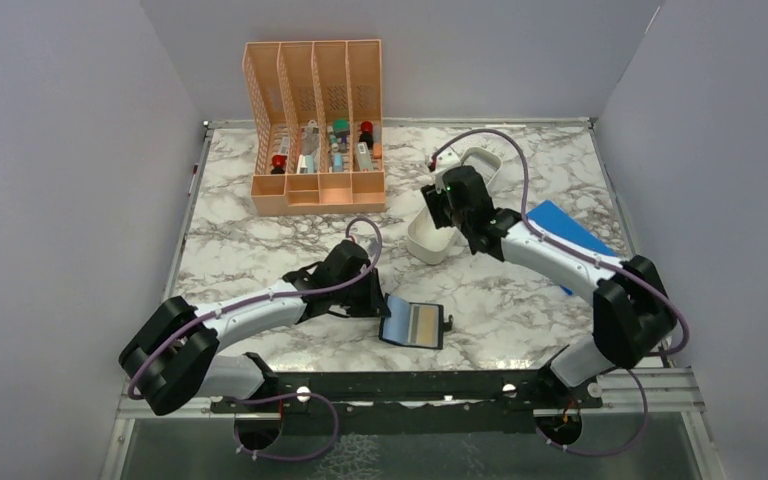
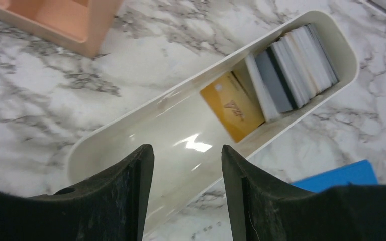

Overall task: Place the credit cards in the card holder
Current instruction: Pick up the credit card from the storage box.

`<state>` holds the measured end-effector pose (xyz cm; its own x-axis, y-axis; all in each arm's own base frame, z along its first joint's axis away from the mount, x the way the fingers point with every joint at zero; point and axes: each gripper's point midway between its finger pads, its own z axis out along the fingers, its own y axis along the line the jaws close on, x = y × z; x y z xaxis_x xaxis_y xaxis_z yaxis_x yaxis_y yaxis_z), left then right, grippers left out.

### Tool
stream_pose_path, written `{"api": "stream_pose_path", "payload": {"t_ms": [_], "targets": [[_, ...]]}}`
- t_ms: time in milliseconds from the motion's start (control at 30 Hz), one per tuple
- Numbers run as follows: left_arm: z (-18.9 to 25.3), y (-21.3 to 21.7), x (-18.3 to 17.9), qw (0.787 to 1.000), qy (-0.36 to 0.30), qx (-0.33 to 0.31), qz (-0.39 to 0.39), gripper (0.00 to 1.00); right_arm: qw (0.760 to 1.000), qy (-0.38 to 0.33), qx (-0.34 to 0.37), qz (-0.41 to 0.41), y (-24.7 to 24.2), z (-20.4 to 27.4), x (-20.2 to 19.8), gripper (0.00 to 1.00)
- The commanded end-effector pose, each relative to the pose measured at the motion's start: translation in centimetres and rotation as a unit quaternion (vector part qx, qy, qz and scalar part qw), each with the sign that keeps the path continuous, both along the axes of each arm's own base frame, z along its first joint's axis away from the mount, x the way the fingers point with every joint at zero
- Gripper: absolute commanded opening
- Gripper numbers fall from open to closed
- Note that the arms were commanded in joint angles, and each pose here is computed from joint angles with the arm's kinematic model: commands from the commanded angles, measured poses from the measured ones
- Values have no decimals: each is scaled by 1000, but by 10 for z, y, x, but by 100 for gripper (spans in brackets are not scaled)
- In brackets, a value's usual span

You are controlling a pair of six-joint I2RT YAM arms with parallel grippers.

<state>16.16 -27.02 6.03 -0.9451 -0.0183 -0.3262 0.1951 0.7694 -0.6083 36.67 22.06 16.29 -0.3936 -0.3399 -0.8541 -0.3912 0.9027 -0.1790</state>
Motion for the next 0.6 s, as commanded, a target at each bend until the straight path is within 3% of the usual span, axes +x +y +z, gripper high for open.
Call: {"api": "stream_pose_path", "payload": {"t_ms": [0,200,567], "targets": [[8,-7,-4,999,-14,-34,-24,16,995,-39,-91,-21,-33,7,60,57],[7,-7,-4,999,-19,-38,-26,17,981,-16,-192,-1,-57,-34,107,57],[14,-6,-7,998,-24,-49,-29,17,960,-18,-279,10,-74,-76,151,57]]}}
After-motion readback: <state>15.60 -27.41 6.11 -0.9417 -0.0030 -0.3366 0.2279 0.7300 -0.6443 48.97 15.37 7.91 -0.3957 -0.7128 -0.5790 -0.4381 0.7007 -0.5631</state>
